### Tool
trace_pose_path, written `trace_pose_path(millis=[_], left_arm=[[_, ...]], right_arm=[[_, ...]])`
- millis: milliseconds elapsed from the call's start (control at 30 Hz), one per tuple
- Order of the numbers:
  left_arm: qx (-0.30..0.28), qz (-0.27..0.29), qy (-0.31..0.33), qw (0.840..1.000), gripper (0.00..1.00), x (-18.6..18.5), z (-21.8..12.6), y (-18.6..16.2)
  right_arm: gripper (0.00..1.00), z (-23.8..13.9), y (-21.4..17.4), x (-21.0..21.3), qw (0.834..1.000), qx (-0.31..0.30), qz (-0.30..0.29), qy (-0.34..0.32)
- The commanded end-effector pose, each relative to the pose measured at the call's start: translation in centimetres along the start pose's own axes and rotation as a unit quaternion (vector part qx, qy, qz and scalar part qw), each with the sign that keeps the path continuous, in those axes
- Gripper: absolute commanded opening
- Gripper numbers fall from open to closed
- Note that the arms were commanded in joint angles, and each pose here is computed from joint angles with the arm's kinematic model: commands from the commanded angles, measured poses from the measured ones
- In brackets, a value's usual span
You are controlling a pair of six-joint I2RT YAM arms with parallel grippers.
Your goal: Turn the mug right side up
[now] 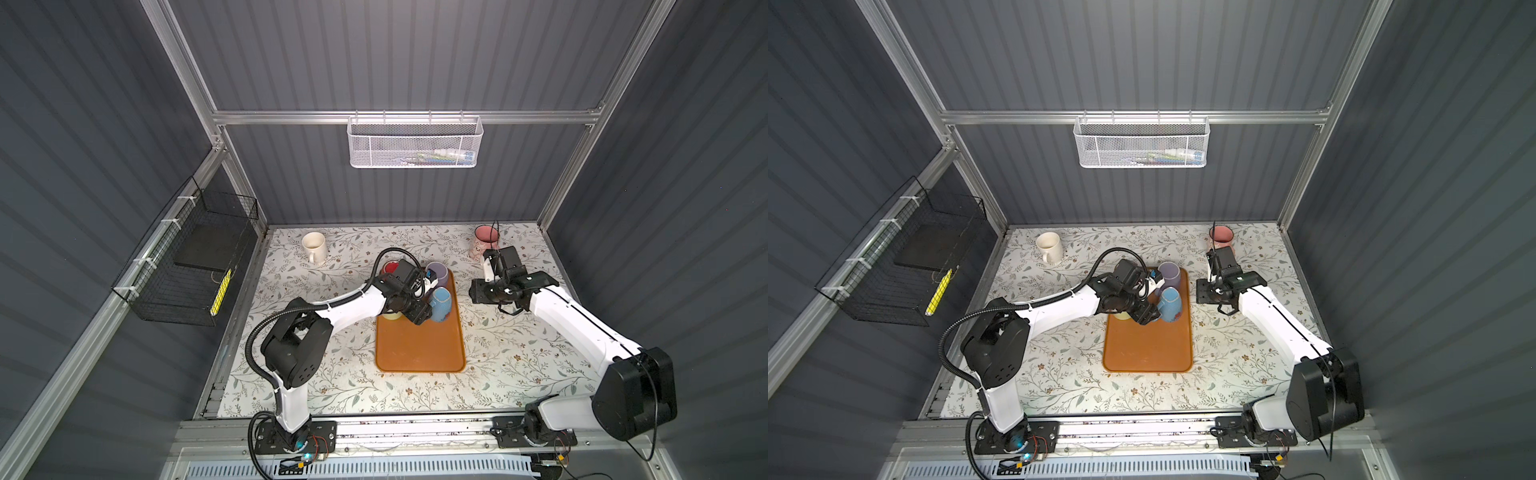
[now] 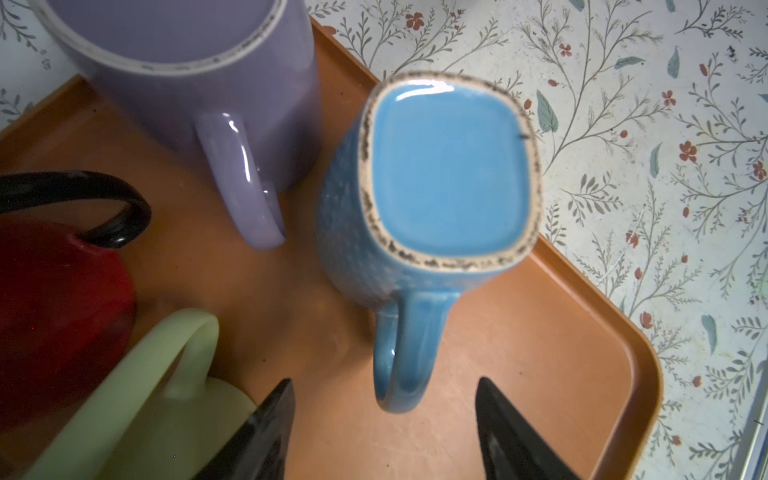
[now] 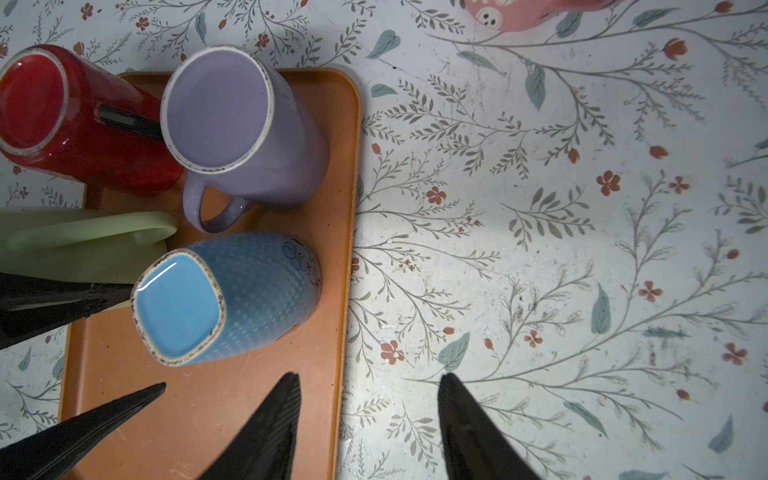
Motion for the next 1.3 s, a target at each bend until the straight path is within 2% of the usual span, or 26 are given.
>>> trace_pose_path(millis=[0,1267], left_arm=[[-0.003,-0.005,-0.018,1.000,0.69,-0.7,0.3,0.6],[0.009,-0.017,-0.068,0.997,0.66,-4.4,1.3,-0.2]], right_arm=[[0.56,0.5,-0.5,-0.1,1.000,0.012,-0.001,-0.001],[0.55,0.0,-1.8,-0.6,1.000,0.008,0.008,-0.005]])
Point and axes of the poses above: each gripper's point midway between its finger pads, its own z axis out along the fingers, its own x axis along the line the jaws close on, y = z × x, the point moved 8 cm from there along -z, back along the fingers, and after that the axes turned 8 degrees about -z, right-handed, at the moved point
